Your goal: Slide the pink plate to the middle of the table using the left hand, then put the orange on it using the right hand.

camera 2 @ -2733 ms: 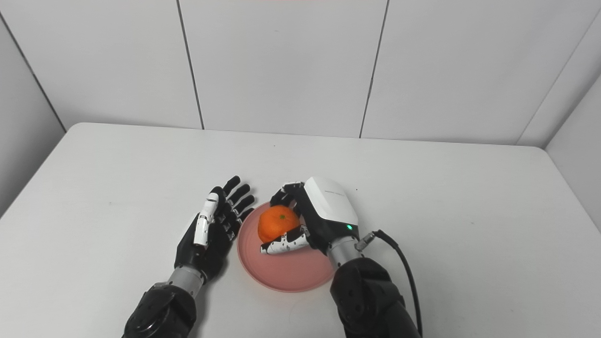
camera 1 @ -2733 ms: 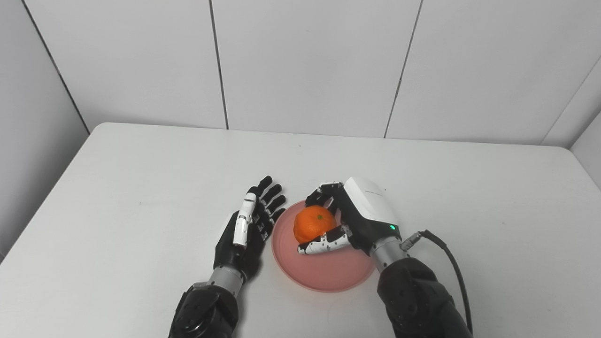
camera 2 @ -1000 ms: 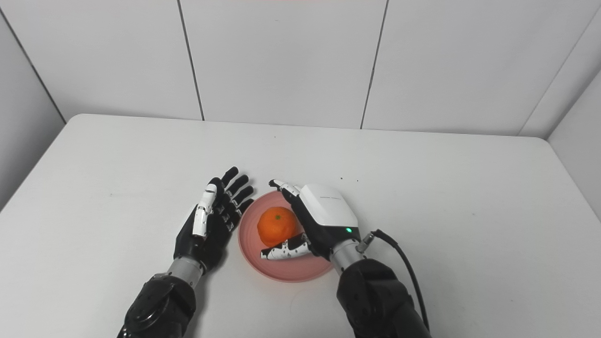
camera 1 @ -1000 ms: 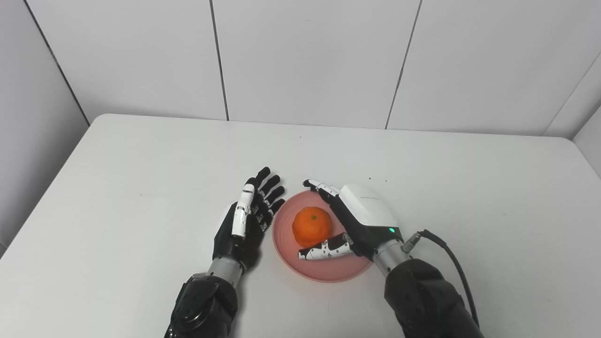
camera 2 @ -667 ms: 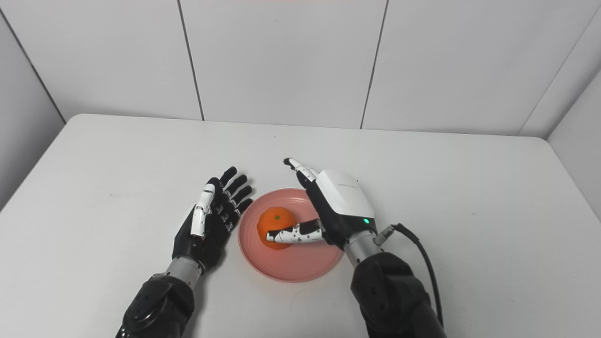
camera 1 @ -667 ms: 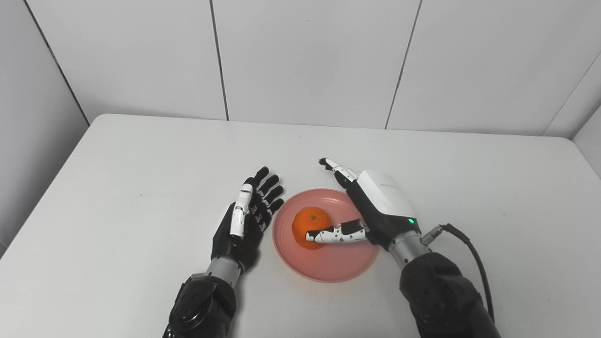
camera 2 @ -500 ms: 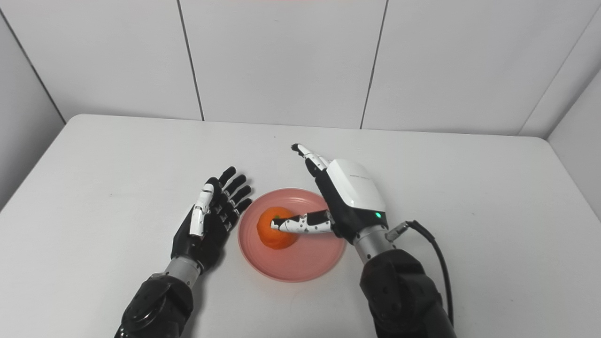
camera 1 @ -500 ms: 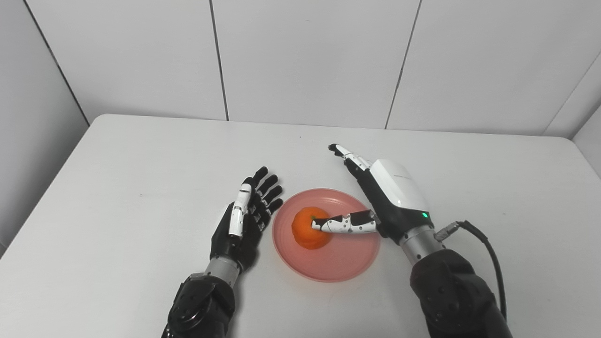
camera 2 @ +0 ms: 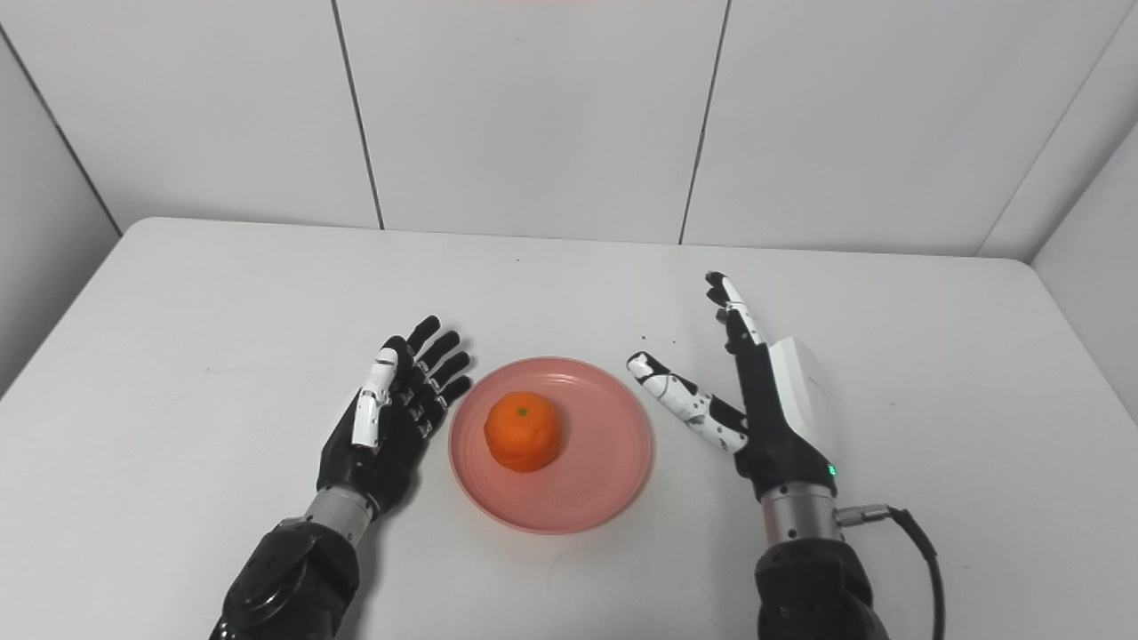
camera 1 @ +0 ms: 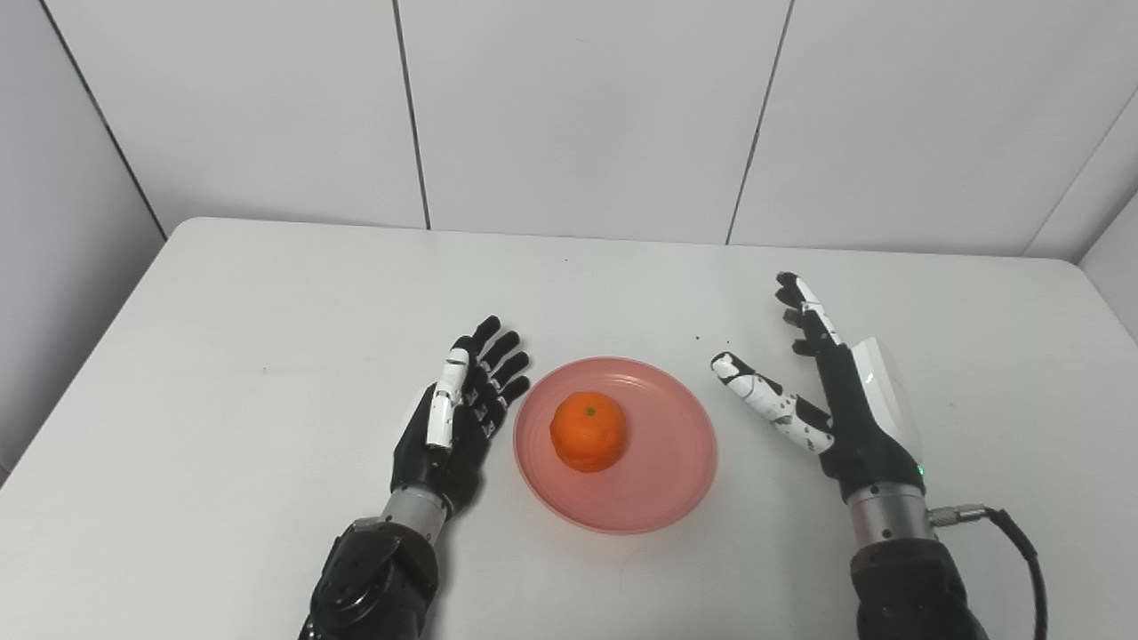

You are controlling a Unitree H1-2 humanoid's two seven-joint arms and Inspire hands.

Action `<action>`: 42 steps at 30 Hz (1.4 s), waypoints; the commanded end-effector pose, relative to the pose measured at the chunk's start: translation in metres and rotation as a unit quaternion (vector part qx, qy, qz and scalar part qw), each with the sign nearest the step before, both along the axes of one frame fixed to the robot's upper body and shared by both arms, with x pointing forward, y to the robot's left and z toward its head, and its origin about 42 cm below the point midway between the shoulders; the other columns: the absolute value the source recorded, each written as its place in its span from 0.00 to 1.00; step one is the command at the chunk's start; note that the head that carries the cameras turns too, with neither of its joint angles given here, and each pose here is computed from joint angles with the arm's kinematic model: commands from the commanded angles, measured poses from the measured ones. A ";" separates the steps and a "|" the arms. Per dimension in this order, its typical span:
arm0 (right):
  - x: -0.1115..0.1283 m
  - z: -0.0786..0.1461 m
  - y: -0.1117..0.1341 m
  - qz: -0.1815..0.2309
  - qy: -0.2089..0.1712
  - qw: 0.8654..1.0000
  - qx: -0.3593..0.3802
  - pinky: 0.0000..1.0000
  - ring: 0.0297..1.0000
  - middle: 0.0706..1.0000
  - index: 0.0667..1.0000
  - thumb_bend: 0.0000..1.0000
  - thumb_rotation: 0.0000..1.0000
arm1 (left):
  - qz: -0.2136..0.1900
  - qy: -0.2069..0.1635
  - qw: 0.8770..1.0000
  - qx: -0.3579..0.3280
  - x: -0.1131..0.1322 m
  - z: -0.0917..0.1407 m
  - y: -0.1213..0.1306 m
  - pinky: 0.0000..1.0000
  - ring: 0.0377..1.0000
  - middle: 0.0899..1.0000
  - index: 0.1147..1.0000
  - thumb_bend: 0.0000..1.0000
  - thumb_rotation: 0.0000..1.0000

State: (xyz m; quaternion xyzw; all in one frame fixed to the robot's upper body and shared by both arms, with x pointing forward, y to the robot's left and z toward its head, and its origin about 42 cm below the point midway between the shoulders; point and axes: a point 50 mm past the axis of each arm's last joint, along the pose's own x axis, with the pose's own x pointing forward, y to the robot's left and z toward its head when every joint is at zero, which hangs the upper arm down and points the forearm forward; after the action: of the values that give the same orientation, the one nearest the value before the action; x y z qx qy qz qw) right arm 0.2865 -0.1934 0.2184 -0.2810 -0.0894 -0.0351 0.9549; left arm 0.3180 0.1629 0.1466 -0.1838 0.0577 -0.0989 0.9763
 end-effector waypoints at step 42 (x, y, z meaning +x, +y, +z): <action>-0.019 -0.054 0.026 0.055 0.050 0.947 0.314 0.98 0.98 1.00 1.00 0.26 1.00 | 0.016 -0.068 0.993 0.094 -0.035 0.004 0.010 1.00 1.00 1.00 1.00 0.39 1.00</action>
State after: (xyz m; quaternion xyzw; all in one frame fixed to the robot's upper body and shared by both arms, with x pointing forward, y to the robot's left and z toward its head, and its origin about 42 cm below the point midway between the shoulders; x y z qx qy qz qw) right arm 0.2659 -0.1704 0.1499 0.0328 0.0023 0.0001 0.9995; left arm 0.2840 0.1747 0.1435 -0.0869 0.0217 -0.0854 0.9923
